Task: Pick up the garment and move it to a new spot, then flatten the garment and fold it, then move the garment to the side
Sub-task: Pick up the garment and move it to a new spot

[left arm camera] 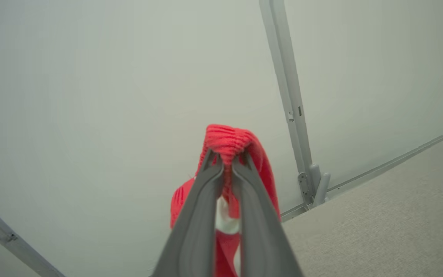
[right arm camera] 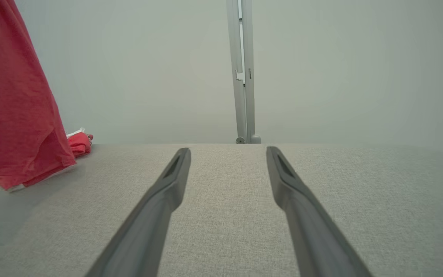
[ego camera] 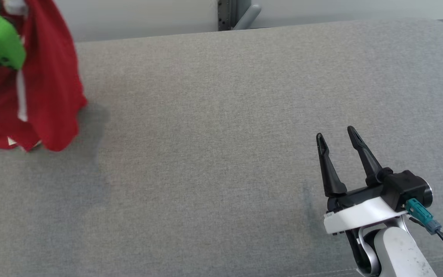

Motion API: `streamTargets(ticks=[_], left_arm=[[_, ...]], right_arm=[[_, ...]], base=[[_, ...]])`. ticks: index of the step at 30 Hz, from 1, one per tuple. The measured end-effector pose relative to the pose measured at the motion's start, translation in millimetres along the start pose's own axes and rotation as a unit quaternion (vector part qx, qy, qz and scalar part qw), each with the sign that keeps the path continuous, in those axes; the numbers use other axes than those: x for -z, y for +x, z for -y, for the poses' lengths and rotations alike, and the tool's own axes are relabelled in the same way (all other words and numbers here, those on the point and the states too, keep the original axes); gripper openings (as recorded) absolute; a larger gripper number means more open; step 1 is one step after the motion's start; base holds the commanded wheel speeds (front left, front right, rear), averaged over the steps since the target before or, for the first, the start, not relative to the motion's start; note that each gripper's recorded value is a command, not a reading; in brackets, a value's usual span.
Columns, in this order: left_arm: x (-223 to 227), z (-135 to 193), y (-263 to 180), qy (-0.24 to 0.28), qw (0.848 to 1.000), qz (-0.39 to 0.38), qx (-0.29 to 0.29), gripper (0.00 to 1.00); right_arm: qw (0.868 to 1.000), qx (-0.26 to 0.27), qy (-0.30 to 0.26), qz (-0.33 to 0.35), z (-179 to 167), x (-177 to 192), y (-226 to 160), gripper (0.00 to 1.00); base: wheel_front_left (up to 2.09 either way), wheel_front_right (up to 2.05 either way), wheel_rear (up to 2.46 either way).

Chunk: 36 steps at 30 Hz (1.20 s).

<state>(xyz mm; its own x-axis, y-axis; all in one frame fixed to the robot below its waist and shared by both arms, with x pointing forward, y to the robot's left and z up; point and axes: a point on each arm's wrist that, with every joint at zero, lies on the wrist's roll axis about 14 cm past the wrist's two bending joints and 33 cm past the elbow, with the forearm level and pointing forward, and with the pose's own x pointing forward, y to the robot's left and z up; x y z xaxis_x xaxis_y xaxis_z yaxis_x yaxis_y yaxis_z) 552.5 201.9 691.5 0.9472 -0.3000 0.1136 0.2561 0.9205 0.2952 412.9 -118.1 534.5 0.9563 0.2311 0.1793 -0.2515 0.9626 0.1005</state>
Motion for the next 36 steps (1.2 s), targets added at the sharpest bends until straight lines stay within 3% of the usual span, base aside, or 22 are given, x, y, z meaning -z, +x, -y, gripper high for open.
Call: streamTargets(ticks=[4, 5, 12, 16, 20, 25, 30, 36], left_arm=[[-44.4, 57.2, 18.9, -0.016, 0.997, 0.057, 0.053, 0.00], [-62.1, 87.0, 24.7, -0.031, 0.993, 0.079, 0.077, 0.00], [-96.4, 174.4, 33.2, -0.106, 0.976, 0.131, 0.136, 0.00], [-90.0, 228.7, 30.0, -0.173, 0.960, 0.133, 0.175, 0.00], [-38.0, 260.2, 27.5, -0.217, 0.957, 0.078, 0.177, 0.00], [56.1, 270.3, 18.3, -0.238, 0.960, -0.023, 0.145, 0.00], [130.1, 245.5, 7.0, -0.239, 0.962, -0.096, 0.084, 0.00], [184.1, 213.1, -15.5, -0.248, 0.956, -0.155, 0.020, 0.00]], right_arm=[[1.000, 0.021, 0.000, 0.012, 12.4, -11.3, -8.9, 1.00], [0.999, 0.031, -0.001, 0.017, 17.8, -15.6, -12.6, 1.00], [0.998, 0.051, 0.000, 0.021, 29.9, -20.5, -20.1, 1.00], [0.998, 0.054, 0.004, 0.016, 32.0, -15.7, -19.4, 1.00], [0.999, 0.052, 0.008, 0.013, 31.7, -12.7, -15.8, 1.00], [0.998, 0.061, 0.009, 0.004, 38.7, -5.3, -14.1, 1.00], [0.997, 0.071, 0.008, -0.006, 46.6, 2.8, -13.0, 1.00], [0.998, 0.069, 0.005, -0.012, 46.4, 7.8, -9.7, 1.00]], base=[[0.00, 0.00, 0.00], [0.00, 0.00, 0.00], [0.00, 0.00, 0.00], [0.00, 0.00, 0.00], [0.00, 0.00, 0.00], [0.00, 0.00, 0.00], [0.00, 0.00, 0.00], [0.00, 0.00, 0.00]])
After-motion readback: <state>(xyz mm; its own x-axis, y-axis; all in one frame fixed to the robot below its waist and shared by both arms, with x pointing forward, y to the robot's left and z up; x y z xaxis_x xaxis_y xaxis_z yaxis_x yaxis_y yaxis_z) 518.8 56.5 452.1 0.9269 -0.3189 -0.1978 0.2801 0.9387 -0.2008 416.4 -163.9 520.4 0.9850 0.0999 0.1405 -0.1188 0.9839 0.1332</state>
